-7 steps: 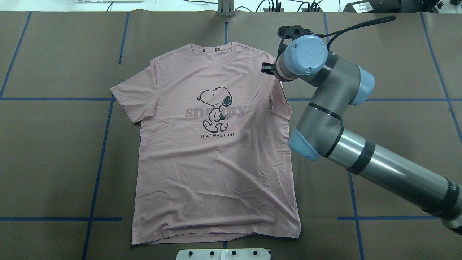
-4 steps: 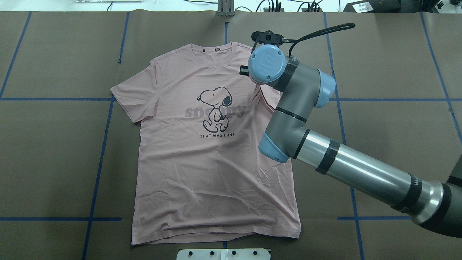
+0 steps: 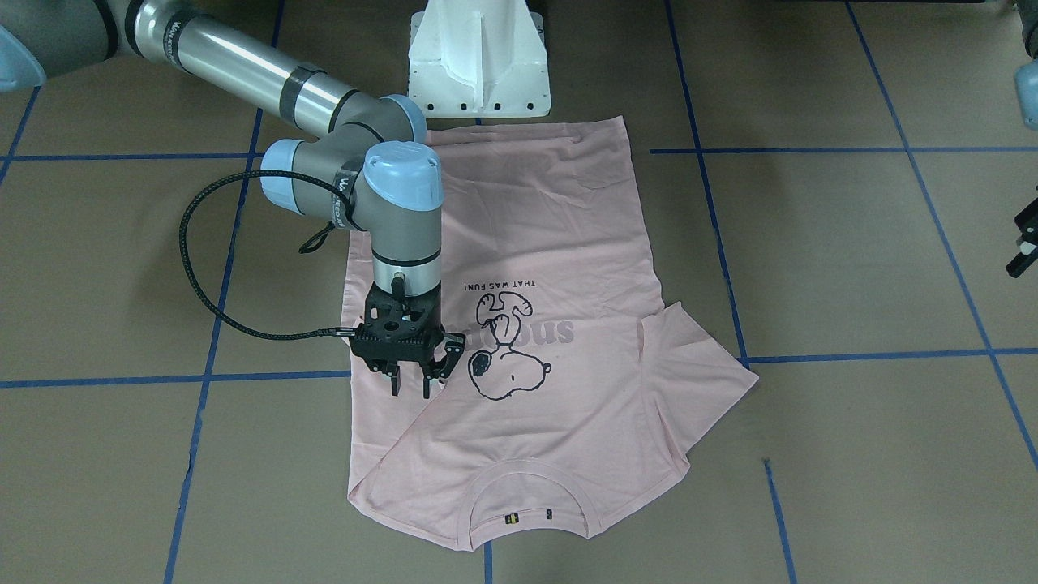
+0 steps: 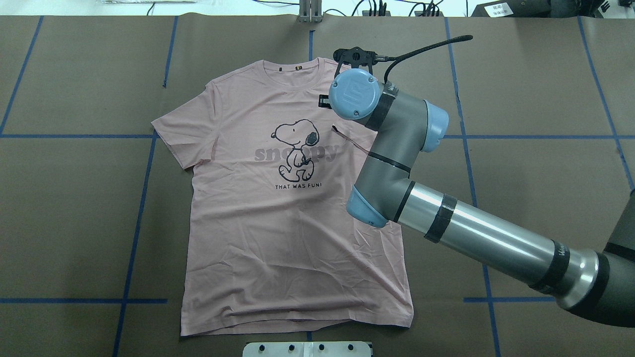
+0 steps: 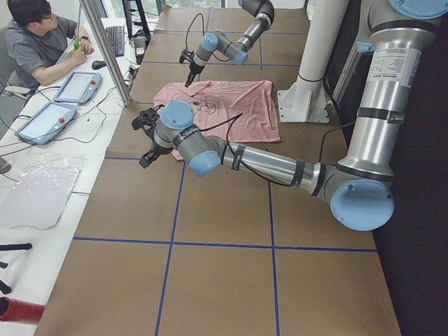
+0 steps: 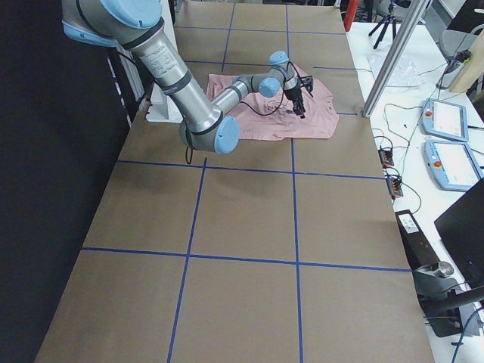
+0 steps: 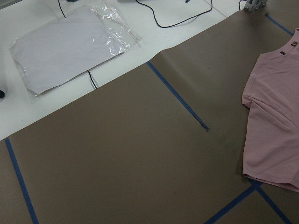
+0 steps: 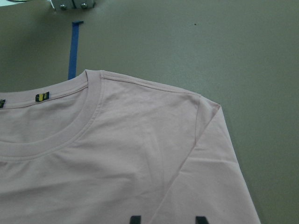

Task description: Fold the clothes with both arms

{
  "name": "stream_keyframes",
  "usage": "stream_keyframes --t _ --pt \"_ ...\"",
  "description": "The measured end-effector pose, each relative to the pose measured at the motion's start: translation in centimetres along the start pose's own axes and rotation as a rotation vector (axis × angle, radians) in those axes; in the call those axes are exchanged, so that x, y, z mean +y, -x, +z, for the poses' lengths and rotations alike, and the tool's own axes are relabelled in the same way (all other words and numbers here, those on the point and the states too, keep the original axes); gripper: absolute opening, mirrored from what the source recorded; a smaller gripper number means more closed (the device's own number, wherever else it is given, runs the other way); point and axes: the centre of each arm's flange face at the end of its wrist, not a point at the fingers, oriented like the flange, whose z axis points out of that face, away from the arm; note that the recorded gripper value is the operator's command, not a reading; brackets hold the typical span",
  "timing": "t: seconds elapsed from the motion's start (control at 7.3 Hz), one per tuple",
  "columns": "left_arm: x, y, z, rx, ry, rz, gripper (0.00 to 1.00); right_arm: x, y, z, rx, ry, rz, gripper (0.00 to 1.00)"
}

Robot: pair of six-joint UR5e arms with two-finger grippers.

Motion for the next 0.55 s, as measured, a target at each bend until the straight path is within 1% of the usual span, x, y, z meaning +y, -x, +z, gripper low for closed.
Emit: stream_keyframes --t 0.14,0.27,0.55 --pt "0.1 -0.6 0.9 0.011 0.012 0.004 1.0 -2.2 -1.1 -0.4 -0.011 0.03 -0.034 1.0" --pt "0.1 -1.5 2.3 0.01 0.027 -0.012 1.0 -5.3 -2.9 -0.9 -0.035 0.081 -0.066 1.0" --pt "-0.7 -4.9 6.4 -0.01 0.05 -0.121 0.73 -11.6 -8.9 -2.5 -0.106 0.17 -0.122 1.0"
